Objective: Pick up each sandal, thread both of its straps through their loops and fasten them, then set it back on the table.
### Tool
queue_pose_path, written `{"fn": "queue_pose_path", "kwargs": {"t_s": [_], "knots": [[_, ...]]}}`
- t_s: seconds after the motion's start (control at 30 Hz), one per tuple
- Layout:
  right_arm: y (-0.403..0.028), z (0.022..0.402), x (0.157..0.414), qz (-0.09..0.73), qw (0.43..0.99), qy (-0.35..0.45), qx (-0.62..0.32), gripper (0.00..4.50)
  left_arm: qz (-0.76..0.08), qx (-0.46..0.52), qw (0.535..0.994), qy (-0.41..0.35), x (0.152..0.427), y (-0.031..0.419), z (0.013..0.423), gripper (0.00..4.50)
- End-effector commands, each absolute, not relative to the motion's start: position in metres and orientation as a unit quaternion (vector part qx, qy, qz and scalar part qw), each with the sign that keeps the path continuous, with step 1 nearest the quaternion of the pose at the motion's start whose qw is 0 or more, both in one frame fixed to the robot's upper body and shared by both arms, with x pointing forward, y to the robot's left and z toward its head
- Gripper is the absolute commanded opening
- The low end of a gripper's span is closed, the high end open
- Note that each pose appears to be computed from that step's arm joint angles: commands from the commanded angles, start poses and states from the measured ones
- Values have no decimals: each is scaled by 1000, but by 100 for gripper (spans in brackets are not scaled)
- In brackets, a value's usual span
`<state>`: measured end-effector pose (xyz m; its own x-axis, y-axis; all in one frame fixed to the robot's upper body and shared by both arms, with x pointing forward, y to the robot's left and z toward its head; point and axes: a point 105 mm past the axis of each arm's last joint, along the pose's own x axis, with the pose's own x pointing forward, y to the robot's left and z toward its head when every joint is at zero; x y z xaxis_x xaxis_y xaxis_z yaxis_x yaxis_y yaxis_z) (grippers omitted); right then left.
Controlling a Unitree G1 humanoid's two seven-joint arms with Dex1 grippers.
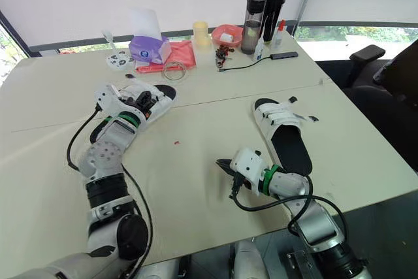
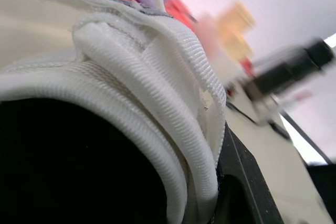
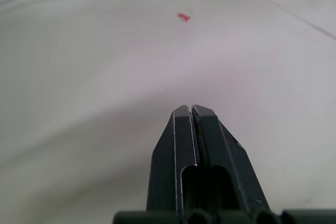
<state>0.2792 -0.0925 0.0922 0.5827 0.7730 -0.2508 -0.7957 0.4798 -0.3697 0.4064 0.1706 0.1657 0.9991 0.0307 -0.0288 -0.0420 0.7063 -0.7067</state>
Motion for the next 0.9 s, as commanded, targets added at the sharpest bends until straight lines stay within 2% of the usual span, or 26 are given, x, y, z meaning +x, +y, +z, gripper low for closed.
{"fn": "queue_pose_path", "kwargs": {"t_s": [0.03, 0.4, 0.57, 0.73, 0.87, 0.9], "knots": [[-89, 100, 281, 460, 858, 3, -228, 0, 62, -403, 912, -54, 412, 181, 188, 4], [-86, 101, 286, 458, 860, -3, -227, 0, 121, -477, 862, -121, 436, 194, 178, 4], [-88, 100, 286, 458, 859, -1, -231, 0, 116, -462, 870, -123, 439, 191, 172, 4], [-89, 100, 286, 458, 858, 0, -232, 0, 126, -446, 879, -115, 434, 197, 159, 218], [-90, 97, 286, 459, 857, 3, -233, 0, 137, -434, 884, -104, 424, 203, 152, 430], [-90, 96, 286, 459, 857, 4, -232, 0, 131, -431, 888, -97, 421, 201, 152, 446]]}}
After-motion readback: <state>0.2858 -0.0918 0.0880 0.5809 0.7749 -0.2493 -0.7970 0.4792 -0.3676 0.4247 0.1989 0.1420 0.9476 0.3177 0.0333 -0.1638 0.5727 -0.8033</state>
